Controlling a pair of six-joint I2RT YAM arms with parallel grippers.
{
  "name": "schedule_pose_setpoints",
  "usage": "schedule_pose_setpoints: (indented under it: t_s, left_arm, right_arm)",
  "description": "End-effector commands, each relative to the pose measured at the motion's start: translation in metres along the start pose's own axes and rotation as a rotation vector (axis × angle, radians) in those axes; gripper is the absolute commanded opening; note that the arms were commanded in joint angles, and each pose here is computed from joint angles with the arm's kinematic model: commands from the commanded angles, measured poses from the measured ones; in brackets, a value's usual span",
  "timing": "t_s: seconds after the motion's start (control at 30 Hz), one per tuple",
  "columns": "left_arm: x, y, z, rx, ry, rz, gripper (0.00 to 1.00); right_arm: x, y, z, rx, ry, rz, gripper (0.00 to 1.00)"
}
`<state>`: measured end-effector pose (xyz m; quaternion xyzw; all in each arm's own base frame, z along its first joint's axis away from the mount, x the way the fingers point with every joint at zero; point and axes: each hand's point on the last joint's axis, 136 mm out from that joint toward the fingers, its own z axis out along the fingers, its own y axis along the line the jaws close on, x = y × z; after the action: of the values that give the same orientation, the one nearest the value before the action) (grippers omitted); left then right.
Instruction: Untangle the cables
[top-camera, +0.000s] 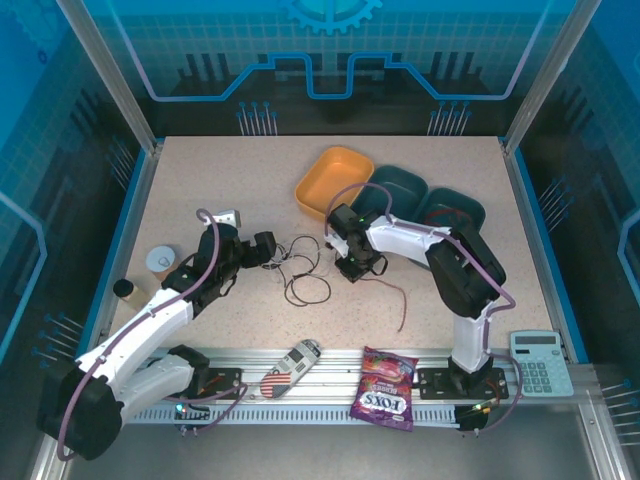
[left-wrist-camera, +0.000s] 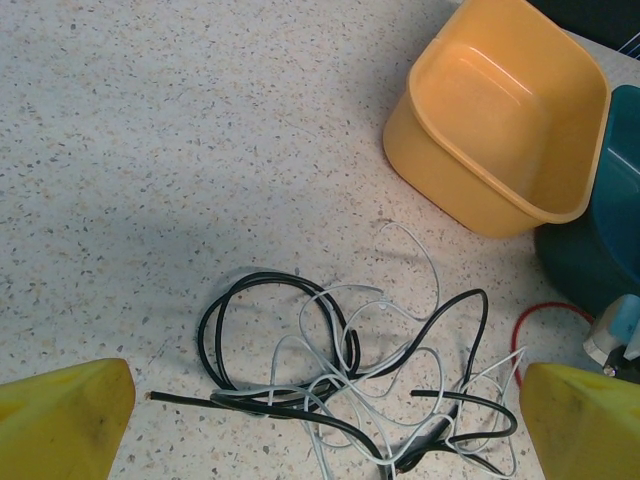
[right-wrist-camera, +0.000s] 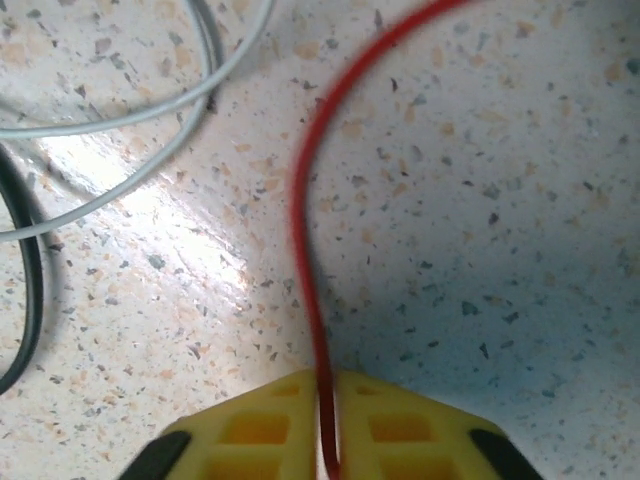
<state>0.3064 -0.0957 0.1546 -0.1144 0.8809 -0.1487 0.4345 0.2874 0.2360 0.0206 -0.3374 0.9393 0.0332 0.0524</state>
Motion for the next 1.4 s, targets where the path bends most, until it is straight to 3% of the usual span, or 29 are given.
schedule_pose_setpoints:
  t_s: [0.0, 0.63, 1.13, 1.37]
  left_arm:
    - [0.003, 0.001, -0.001, 0.013, 0.007, -0.025, 0.99]
    - [-0.002, -0.003, -0.001, 0.027, 0.003, -0.023, 0.99]
    - [0.005, -0.012, 0.001, 0.083, 0.028, -0.016, 0.99]
    - [0.003, -0.015, -0.002, 0.099, 0.024, -0.011, 0.99]
  right_arm:
    - [0.0, 0.004, -0.024, 0.004, -0.034, 0.006, 0.11]
    - [-0.037, 0.023, -0.152, -0.033, -0.387, 0.009, 0.04]
    - [-0.033, -0.065, -0.263, 0.375, -0.747, 0.252, 0.0]
    - [-0.02, -0.121, -0.305, 0.489, -0.919, 0.393, 0.0]
